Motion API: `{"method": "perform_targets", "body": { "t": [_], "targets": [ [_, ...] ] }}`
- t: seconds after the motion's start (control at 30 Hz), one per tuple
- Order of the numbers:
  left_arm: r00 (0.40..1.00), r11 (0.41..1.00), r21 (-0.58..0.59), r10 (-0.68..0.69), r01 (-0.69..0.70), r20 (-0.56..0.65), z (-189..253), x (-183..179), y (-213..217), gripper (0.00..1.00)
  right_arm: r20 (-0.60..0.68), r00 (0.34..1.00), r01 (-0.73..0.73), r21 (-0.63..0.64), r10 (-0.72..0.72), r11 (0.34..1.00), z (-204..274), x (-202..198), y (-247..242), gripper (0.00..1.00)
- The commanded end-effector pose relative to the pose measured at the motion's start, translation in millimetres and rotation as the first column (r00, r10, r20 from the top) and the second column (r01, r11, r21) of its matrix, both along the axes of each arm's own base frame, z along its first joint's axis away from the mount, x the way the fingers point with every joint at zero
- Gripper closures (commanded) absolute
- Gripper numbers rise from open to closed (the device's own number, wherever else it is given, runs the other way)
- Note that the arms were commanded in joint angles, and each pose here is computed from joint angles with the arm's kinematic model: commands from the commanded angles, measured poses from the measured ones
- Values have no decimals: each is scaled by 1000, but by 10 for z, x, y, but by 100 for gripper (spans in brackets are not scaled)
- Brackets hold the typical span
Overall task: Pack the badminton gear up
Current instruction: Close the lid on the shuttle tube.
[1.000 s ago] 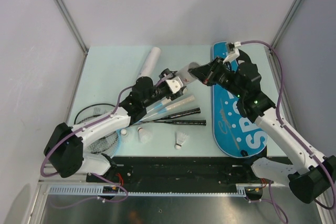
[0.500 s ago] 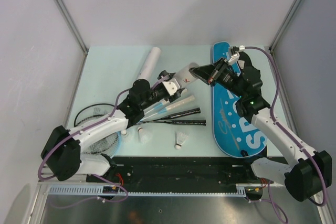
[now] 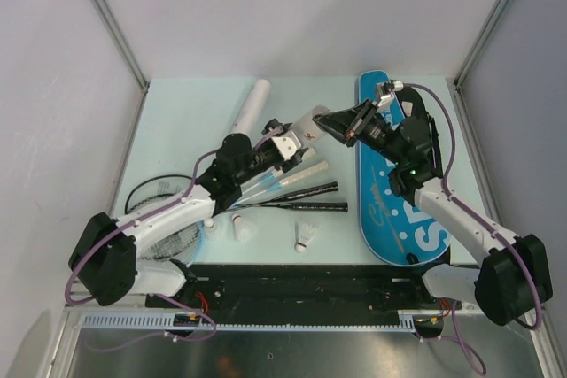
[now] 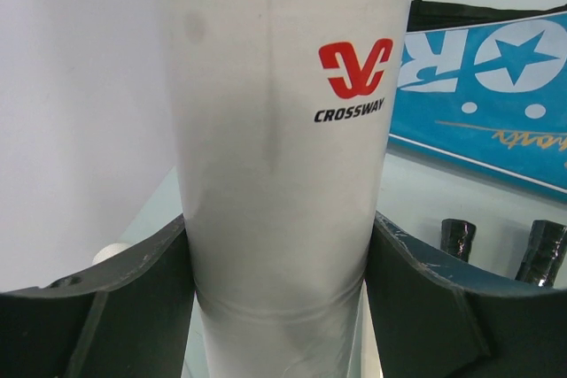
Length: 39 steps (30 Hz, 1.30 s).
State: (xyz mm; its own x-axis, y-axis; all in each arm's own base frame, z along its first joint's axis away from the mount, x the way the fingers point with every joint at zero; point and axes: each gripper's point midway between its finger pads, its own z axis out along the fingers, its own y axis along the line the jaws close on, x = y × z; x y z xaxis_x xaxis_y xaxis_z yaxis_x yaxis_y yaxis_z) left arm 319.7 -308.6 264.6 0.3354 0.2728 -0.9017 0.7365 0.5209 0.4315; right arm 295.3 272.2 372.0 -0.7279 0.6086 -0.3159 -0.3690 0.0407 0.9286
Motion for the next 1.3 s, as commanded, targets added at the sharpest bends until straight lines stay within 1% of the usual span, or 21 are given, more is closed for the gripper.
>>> {"method": "perform_targets", "body": {
  "t": [0.0,0.03,0.07,0.1,0.13,0.2,0.23,0.27,0.33,0.37,0.5,0.63,0.7,0.8,1.0,1.1,1.13,1.17,1.2,1.23,1.27],
  "targets": [
    [929,953,-193,-158,232,335,1199,-535,-119,91,-251,963,-114,-34,102,993,-672,29,142,98],
    [927,953,-192,-160,235,338,1196,-551,-110,91,-267,957,-122,-29,110,992,-698,30,131,95],
    [925,952,-196,-158,236,347,1223,-572,-90,91,-285,952,-120,-23,108,993,-740,47,90,87],
    [924,952,-198,-156,235,349,1214,-580,-78,91,-283,952,-132,-17,122,991,-723,34,78,84],
    [925,952,-200,-151,231,349,1214,-582,-66,91,-262,958,-125,-26,114,992,-698,35,47,80],
    [925,953,-208,-135,219,355,1245,-585,-30,91,-234,970,-78,-64,61,995,-668,86,-54,65],
    [930,956,-218,-110,195,351,1263,-550,-2,92,-174,984,-60,-97,42,993,-594,61,-98,57],
    [933,958,-219,-100,184,347,1251,-531,6,92,-171,985,-46,-118,25,992,-594,68,-136,54],
    [935,961,-220,-85,169,345,1243,-501,16,92,-62,998,-5,-157,-5,988,-392,86,-217,52],
    [936,961,-220,-83,165,343,1239,-491,14,92,-57,998,3,-179,-13,984,-367,92,-238,51],
    [939,963,-222,-73,155,337,1231,-464,14,92,96,995,10,-197,9,980,57,21,-305,50],
    [939,964,-228,-55,139,339,1255,-444,36,91,264,964,47,-206,9,977,483,-119,-451,40],
    [943,963,-237,-46,131,331,1260,-434,48,91,329,944,84,-220,-7,972,586,-195,-531,39],
    [947,961,-248,-39,124,320,1270,-422,47,91,387,922,131,-243,-28,961,628,-237,-594,39],
    [949,959,-261,-22,109,315,1302,-400,72,91,431,902,125,-253,-4,959,673,-357,-509,42],
    [956,947,-322,95,0,279,1468,-252,216,89,447,889,243,-282,-97,928,645,-280,-686,39],
    [957,939,-321,199,-124,212,1412,-86,340,89,440,889,284,-309,-128,908,596,-293,-781,36],
    [938,916,-347,283,-203,198,1654,29,446,89,433,880,351,-318,-195,881,574,-221,-903,34],
    [925,906,-327,338,-270,174,1700,125,508,89,433,869,397,-325,-237,858,566,-184,-1015,33],
    [895,886,-250,430,-391,123,1589,275,638,88,404,877,417,-373,-260,829,430,-174,-1093,32],
    [873,877,-223,462,-425,154,1808,389,637,85,393,880,423,-393,-267,816,369,-159,-1123,33]
  ]
}}
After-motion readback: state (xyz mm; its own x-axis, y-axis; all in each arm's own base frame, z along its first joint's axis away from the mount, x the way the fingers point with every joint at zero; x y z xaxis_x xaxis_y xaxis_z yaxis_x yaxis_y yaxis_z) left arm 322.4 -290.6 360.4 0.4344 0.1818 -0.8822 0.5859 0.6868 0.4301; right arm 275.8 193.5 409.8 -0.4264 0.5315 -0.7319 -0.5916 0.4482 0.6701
